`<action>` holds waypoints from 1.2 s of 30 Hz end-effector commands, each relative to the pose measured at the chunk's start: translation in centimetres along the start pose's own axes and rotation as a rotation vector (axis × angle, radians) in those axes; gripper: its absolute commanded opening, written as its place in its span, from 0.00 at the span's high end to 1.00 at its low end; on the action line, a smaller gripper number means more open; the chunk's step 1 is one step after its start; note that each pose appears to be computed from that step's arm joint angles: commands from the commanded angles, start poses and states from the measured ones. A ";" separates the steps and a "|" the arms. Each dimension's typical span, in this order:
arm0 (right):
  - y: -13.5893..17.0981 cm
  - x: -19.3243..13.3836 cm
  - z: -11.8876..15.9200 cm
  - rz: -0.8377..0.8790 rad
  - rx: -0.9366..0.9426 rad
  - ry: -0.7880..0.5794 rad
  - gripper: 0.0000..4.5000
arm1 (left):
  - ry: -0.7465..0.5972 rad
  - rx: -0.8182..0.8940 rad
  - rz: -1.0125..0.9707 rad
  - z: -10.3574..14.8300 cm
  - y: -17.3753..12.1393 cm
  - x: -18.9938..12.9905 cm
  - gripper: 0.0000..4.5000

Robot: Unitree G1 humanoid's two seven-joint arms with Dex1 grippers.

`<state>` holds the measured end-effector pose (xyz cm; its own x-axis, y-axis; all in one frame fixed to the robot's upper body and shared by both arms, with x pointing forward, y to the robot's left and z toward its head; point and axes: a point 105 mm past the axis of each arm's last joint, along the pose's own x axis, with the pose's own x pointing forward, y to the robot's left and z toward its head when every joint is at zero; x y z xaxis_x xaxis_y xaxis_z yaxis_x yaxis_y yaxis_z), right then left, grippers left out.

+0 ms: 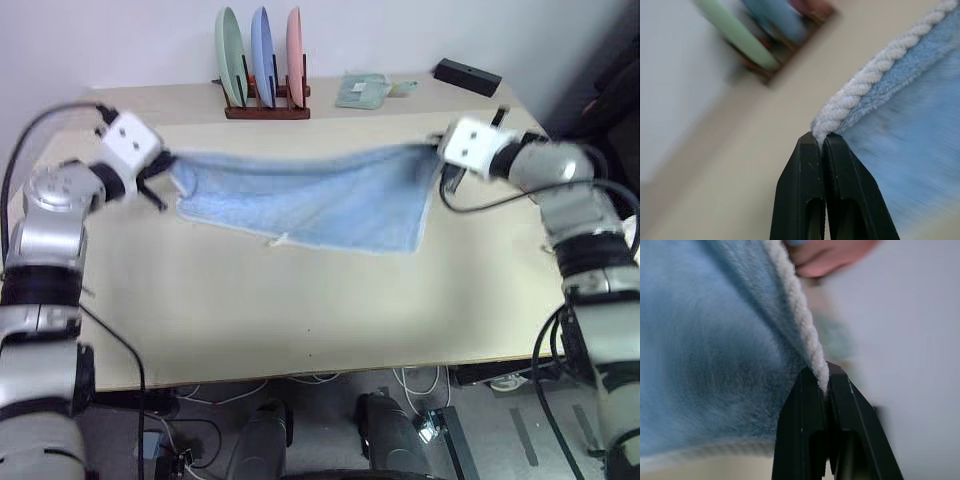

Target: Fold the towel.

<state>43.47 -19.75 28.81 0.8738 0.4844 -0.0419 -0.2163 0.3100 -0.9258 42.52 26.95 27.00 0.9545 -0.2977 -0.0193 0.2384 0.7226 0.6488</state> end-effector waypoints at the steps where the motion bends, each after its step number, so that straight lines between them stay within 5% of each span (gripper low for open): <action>1: -6.3 -1.2 2.3 -0.189 -0.093 -0.038 1.00 | -0.112 0.043 0.185 4.2 4.6 0.1 0.99; 4: -8.3 -2.3 4.5 -0.212 -0.120 -0.113 1.00 | -0.167 0.048 0.220 5.7 6.6 -0.9 0.99; 7: -6.7 -3.2 4.9 -0.118 -0.095 -0.162 1.00 | -0.162 0.053 0.114 4.4 5.7 -1.9 0.99; 17: 7.8 -9.6 1.6 0.436 0.233 -0.054 1.00 | 0.142 -0.083 -0.416 -5.2 -4.8 -10.3 0.99; 26: 13.2 -16.8 1.1 0.733 0.494 0.102 1.00 | 0.384 -0.245 -0.657 -6.0 -9.8 -18.2 0.99; 31: 12.8 -15.6 0.0 0.673 0.472 0.112 1.00 | 0.371 -0.217 -0.608 -6.5 -9.4 -16.9 0.99; 36: 12.2 -12.5 -1.9 0.576 0.426 0.118 1.00 | 0.286 -0.178 -0.540 -6.9 -8.8 -11.5 0.99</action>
<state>29.74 -22.82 17.27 0.5624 0.6163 -0.5513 -0.8178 0.3160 -0.4810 29.56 27.57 16.74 0.6696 -0.5317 -0.5186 0.7301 0.5994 0.3281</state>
